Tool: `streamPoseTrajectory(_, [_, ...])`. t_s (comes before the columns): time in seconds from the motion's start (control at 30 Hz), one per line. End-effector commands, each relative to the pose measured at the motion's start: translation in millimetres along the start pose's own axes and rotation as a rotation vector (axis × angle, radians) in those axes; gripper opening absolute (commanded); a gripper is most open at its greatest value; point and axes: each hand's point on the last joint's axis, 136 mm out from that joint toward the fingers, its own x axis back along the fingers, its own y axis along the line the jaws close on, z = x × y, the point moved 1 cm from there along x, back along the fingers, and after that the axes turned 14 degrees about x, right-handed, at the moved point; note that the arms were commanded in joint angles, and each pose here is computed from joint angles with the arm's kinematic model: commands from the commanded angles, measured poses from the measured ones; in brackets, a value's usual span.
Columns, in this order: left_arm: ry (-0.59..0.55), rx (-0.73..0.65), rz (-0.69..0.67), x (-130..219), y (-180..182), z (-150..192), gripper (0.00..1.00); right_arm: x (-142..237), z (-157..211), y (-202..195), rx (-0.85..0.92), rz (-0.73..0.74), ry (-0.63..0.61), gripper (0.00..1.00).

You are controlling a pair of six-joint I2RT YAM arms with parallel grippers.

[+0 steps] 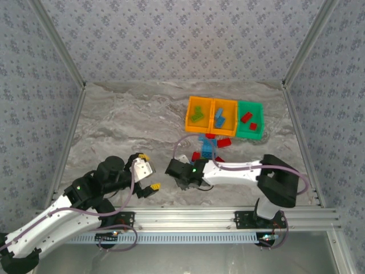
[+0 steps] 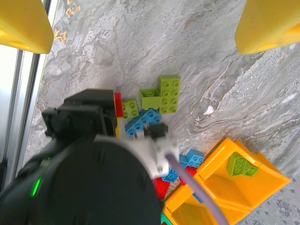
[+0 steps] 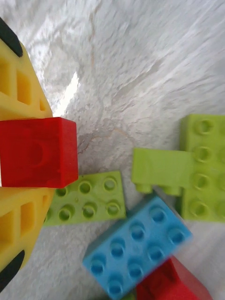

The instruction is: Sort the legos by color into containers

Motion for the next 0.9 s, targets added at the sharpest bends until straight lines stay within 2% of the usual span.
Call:
streamPoseTrajectory(0.0, [-0.023, -0.016, 0.020, 3.0, -3.3, -1.9, 0.99, 27.8, -16.8, -25.8, -0.099, 0.033, -0.109, 0.27])
streamPoseTrajectory(0.1, [-0.032, -0.020, 0.016, 4.6, -2.9, -3.3, 0.99, 41.5, -22.0, -55.3, -0.160, 0.072, -0.163, 0.27])
streamPoseTrajectory(0.2, [-0.034, -0.023, 0.013, 4.8, -2.4, -3.1, 0.99, 57.0, -24.2, -104.7, -0.232, 0.168, -0.195, 0.26])
streamPoseTrajectory(0.27, [-0.030, -0.022, 0.013, 4.2, -2.3, -2.3, 0.99, 71.0, -26.6, -146.0, -0.278, 0.241, -0.218, 0.26])
streamPoseTrajectory(0.4, [-0.028, -0.025, 0.013, 3.7, -2.3, -2.7, 0.99, 87.7, -27.4, -256.0, -0.489, 0.339, -0.278, 0.26])
streamPoseTrajectory(0.5, [-0.022, -0.024, -0.010, 3.4, 1.4, -1.7, 0.99, 84.9, -28.6, -327.8, -0.637, 0.319, -0.291, 0.26])
streamPoseTrajectory(0.6, [-0.018, -0.028, -0.032, 3.1, 5.1, -0.8, 0.99, 63.1, -30.6, -376.9, -0.711, 0.293, -0.234, 0.26])
streamPoseTrajectory(0.8, [-0.011, -0.032, -0.055, 2.2, 8.9, 0.7, 0.99, 18.9, -32.3, -420.0, -0.770, 0.220, -0.133, 0.34])
streamPoseTrajectory(0.83, [-0.012, -0.032, -0.057, 2.2, 9.3, 0.4, 0.99, 16.5, -30.7, -423.5, -0.782, 0.220, -0.124, 0.38])
streamPoseTrajectory(0.87, [-0.012, -0.032, -0.057, 1.7, 9.4, 0.6, 0.99, 15.9, -29.8, -426.3, -0.792, 0.222, -0.118, 0.47])
